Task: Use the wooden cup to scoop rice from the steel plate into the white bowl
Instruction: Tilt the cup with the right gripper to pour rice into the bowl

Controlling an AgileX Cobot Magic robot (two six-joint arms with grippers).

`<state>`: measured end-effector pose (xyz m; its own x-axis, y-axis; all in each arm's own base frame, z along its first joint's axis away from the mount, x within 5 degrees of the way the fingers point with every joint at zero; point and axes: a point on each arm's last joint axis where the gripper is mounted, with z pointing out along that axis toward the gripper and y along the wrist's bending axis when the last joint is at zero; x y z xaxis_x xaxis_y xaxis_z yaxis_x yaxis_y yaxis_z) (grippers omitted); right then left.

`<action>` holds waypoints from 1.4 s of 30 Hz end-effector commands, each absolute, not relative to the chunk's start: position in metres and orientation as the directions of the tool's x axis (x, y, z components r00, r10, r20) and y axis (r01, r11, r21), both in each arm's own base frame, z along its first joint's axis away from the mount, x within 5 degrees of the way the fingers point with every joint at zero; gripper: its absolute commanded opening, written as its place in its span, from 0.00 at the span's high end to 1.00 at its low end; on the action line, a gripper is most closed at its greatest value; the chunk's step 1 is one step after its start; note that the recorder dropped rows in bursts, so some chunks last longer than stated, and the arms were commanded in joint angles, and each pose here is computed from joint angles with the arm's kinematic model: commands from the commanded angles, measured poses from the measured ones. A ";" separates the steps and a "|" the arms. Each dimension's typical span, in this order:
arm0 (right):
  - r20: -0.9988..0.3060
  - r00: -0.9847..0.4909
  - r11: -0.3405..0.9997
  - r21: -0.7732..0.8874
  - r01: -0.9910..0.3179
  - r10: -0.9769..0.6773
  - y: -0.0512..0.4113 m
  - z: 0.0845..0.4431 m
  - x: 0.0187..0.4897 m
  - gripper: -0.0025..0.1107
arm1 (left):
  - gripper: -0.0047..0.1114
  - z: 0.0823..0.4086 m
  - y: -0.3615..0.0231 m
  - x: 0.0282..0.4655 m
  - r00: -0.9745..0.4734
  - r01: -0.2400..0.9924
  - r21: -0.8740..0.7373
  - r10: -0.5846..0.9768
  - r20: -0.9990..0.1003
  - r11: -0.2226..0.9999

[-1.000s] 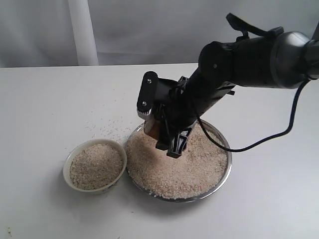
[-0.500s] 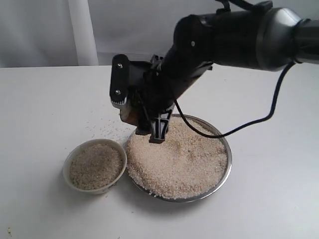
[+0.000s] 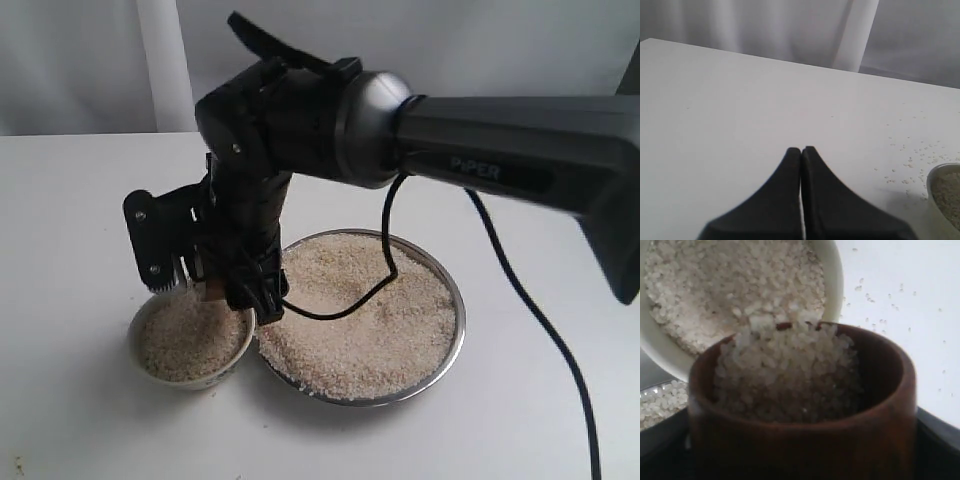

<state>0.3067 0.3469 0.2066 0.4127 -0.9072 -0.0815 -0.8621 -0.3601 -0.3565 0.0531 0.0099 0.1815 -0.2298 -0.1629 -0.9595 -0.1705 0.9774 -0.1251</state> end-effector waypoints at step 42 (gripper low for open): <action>0.369 0.608 -0.706 -0.468 -0.532 -0.703 0.382 0.199 0.286 0.98 | 0.96 0.183 0.010 0.053 -0.218 -0.168 -0.133 -0.169 -0.961 0.977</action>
<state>0.2881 0.3782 0.1900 0.6037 -0.7240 0.3336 -0.5784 -0.6858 -0.4416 0.0531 0.0099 0.1815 -0.2298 -0.1629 -0.9595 -0.1705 0.9774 -0.1251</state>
